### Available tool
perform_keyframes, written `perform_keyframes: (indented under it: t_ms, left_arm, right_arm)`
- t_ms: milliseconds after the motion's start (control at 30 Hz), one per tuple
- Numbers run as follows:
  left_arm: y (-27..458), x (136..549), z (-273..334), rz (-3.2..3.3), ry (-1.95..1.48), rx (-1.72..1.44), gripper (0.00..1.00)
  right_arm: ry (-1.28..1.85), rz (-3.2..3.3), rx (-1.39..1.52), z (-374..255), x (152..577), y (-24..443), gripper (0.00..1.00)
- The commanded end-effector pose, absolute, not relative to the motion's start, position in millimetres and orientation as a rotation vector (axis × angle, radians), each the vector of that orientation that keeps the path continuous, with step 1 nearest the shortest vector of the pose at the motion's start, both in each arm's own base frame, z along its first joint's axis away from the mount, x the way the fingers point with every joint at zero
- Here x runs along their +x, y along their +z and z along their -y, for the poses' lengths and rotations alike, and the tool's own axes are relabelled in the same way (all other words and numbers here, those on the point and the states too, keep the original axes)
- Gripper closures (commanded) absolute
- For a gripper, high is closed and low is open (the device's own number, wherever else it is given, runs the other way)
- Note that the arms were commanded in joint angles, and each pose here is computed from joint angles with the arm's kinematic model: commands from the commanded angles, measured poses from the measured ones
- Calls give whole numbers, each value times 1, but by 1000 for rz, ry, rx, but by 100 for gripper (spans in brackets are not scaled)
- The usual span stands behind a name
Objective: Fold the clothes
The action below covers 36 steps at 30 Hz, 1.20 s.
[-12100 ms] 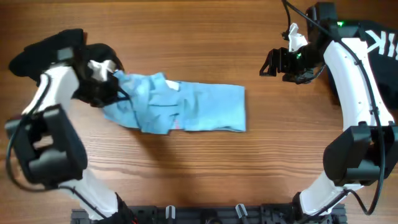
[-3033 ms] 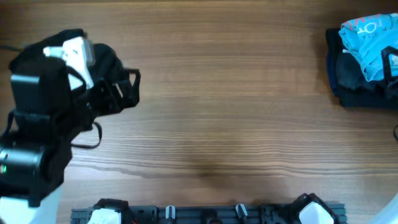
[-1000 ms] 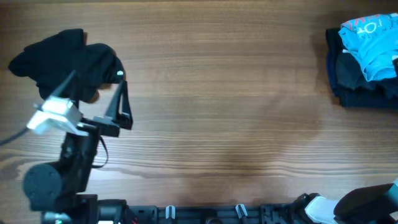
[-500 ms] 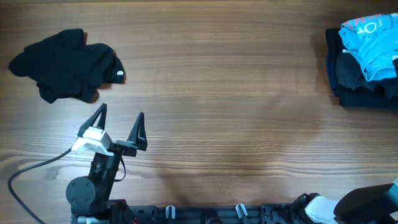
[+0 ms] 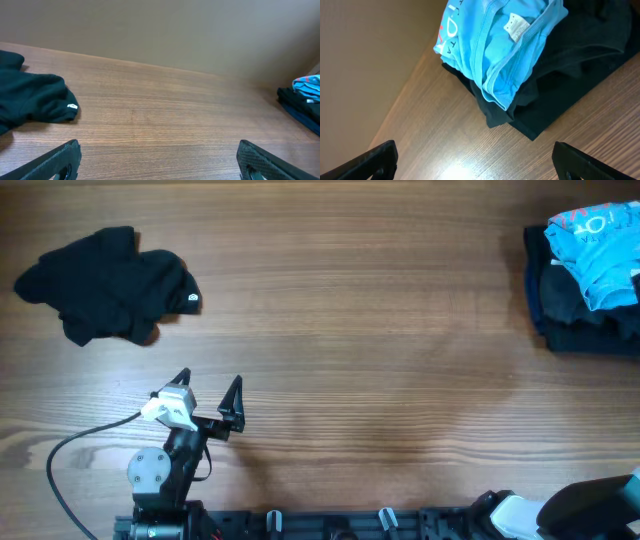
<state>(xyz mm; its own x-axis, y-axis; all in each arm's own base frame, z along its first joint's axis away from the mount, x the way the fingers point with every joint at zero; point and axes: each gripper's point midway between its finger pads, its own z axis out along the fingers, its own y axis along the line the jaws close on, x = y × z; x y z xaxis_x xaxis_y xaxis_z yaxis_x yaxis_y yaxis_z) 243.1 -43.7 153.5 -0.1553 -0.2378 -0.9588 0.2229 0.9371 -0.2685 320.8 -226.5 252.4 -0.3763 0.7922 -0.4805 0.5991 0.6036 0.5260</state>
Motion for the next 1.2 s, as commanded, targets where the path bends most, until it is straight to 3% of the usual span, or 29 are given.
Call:
perform_keyframes:
  t_ms: [0, 767, 1167]
  left_arm:
    - [156, 243, 41, -1663, -379, -6, 0]
    - [155, 243, 41, -1669, -379, -7, 0]
    - [155, 243, 41, -1669, -379, -7, 0]
  right_arm:
    - [327, -2123, 1082, 228, 322, 250, 0]
    - [329, -2125, 1079, 227, 323, 249, 0]
    - [194, -1903, 807, 166, 280, 370, 0]
